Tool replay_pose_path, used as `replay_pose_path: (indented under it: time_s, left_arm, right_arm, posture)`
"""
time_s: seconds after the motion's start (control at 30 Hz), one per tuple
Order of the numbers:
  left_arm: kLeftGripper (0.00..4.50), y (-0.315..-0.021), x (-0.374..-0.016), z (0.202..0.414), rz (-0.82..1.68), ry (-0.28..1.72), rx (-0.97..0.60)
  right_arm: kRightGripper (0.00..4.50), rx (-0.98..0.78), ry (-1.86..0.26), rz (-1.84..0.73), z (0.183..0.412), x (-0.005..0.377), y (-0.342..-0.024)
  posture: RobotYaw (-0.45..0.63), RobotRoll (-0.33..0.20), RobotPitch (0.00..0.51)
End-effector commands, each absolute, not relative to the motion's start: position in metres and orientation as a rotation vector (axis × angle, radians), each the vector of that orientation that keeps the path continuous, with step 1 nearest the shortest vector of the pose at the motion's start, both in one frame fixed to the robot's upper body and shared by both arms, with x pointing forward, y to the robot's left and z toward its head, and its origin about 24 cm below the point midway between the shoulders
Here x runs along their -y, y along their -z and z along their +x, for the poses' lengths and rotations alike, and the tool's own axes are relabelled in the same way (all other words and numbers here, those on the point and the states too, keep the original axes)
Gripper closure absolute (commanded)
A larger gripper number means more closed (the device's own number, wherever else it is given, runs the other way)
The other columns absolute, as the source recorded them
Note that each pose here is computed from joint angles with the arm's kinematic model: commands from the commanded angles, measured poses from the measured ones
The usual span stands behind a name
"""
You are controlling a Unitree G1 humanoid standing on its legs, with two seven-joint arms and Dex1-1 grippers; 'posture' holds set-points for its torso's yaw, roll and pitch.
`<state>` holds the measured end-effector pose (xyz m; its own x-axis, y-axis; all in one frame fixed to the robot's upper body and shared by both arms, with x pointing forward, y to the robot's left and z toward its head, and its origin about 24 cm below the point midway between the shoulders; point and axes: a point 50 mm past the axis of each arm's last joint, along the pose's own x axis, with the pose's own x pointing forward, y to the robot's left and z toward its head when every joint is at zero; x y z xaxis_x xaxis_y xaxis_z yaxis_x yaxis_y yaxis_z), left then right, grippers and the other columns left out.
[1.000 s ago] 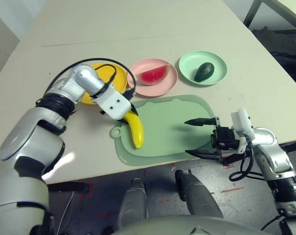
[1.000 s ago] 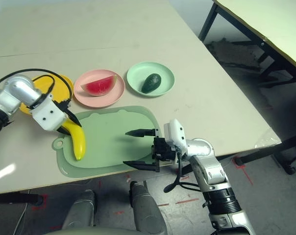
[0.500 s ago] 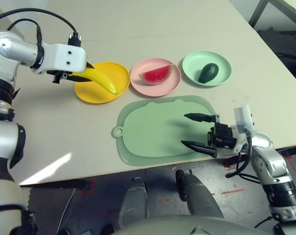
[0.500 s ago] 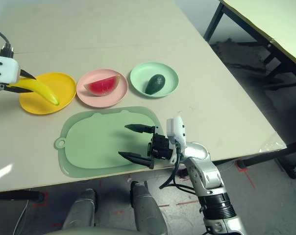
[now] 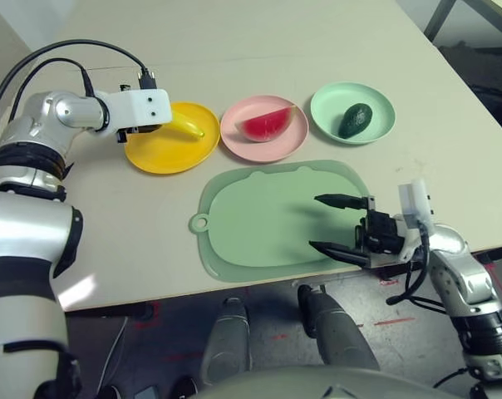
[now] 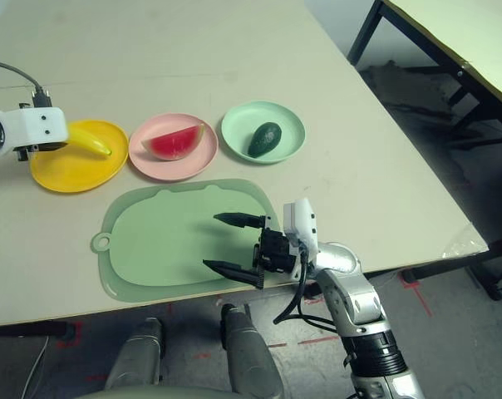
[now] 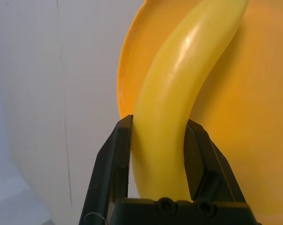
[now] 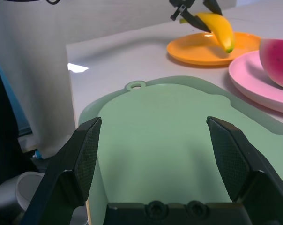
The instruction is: Place the fruits into color-matched plates.
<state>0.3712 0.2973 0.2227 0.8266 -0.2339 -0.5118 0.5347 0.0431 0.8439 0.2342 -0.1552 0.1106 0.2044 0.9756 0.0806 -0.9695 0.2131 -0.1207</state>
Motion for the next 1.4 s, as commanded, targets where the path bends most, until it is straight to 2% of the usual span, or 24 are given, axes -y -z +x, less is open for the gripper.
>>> replay_pose_path:
  time_s: [0.03, 0.13, 0.43, 0.67, 0.8, 0.93, 1.1, 1.2, 1.4]
  left_arm:
    - [2.87, -0.213, -0.302, 0.369, 1.406, 0.603, -0.297]
    - [2.87, -0.213, -0.301, 0.369, 1.405, 0.603, -0.293]
    - [0.01, -0.210, -0.302, 0.368, 1.396, 0.613, -0.294]
    - [0.01, -0.221, -0.303, 0.367, 1.366, 0.594, -0.239]
    - [0.01, -0.242, -0.306, 0.364, 1.215, 0.542, -0.114]
    - [0.01, -0.257, -0.325, 0.350, 0.955, 0.454, 0.029]
    - [0.01, -0.248, -0.342, 0.311, 0.554, 0.291, 0.196]
    - [0.01, -0.218, -0.342, 0.275, 0.378, 0.170, 0.191]
    - [0.01, -0.145, -0.344, 0.204, 0.203, -0.094, 0.057]
  right_arm:
    - [0.00, 0.143, -1.352, -0.052, 0.230, 0.155, -0.109]
    - [0.00, 0.144, -1.345, -0.049, 0.229, 0.154, -0.109]
    - [0.00, 0.138, -1.337, -0.050, 0.234, 0.154, -0.108]
    - [0.00, 0.145, -1.259, -0.059, 0.242, 0.162, -0.110]
    - [0.00, 0.156, -1.093, -0.072, 0.254, 0.178, -0.112]
    - [0.00, 0.167, -0.832, -0.106, 0.268, 0.209, -0.110]
    - [0.00, 0.178, -0.515, -0.100, 0.274, 0.252, -0.098]
    - [0.00, 0.191, -0.405, -0.110, 0.276, 0.272, -0.096]
    - [0.00, 0.186, -0.309, -0.096, 0.285, 0.295, -0.080]
  posture:
    - [-0.12, 0.000, 0.249]
    - [-0.12, 0.000, 0.250]
    - [-0.10, 0.000, 0.246]
    - [-0.10, 0.000, 0.242]
    - [-0.09, 0.000, 0.240]
    - [-0.07, 0.000, 0.246]
    - [-0.03, 0.000, 0.258]
    - [-0.01, 0.000, 0.262]
    - [0.06, 0.000, 0.267]
